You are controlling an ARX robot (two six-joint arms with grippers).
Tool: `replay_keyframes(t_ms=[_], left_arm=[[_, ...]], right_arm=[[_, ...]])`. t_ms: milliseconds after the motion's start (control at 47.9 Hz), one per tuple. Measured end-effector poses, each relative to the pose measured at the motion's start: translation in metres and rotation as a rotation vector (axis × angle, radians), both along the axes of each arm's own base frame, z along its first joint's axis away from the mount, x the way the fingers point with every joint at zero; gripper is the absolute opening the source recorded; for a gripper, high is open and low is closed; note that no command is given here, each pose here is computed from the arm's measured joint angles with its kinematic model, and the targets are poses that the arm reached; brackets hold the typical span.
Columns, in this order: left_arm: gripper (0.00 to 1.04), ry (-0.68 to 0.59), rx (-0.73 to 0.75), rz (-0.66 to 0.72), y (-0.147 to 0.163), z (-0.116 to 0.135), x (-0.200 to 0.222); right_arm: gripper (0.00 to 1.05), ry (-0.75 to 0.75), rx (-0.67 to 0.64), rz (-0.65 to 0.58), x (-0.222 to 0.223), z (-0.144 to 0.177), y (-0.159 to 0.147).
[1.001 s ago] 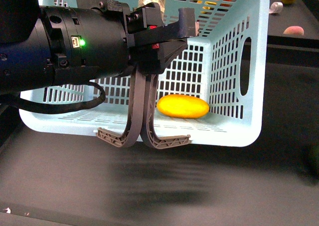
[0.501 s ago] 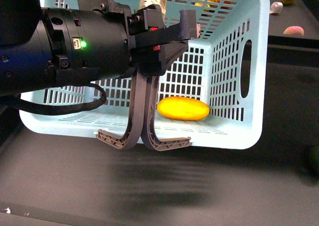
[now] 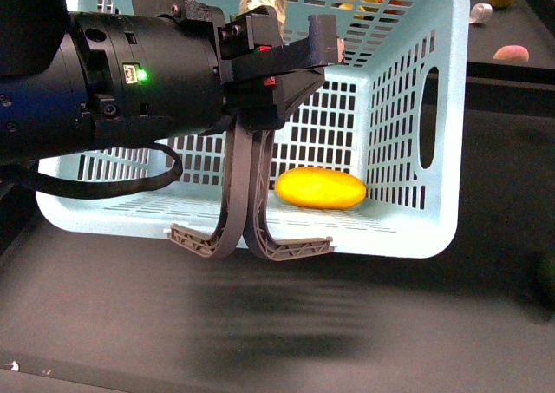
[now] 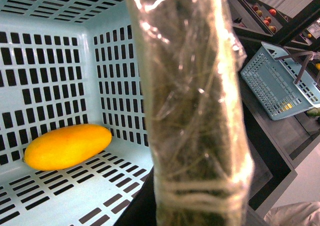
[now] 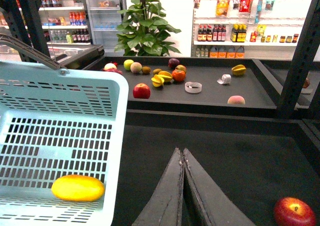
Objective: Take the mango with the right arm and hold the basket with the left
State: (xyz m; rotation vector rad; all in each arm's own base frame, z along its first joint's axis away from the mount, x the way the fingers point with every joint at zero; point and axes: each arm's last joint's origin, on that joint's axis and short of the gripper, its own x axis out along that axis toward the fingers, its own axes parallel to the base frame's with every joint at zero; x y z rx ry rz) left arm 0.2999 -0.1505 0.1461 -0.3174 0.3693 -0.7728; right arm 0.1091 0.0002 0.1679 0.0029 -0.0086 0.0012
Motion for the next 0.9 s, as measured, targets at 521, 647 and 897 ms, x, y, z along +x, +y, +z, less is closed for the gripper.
replay_keyframes(t_ms=[521, 647, 897], left_arm=[[0.07, -0.002, 0.002, 0.0, 0.0, 0.0, 0.0], [0.07, 0.001, 0.0, 0.001, 0.0, 0.0, 0.0], [0.07, 0.0, 0.0, 0.0, 0.0, 0.0, 0.0]], right_arm=[[0.02, 0.007, -0.001, 0.003, -0.011, -0.003, 0.0], [0.02, 0.007, -0.001, 0.003, -0.011, -0.003, 0.0], [0.37, 0.007, -0.003, 0.003, -0.011, -0.003, 0.0]])
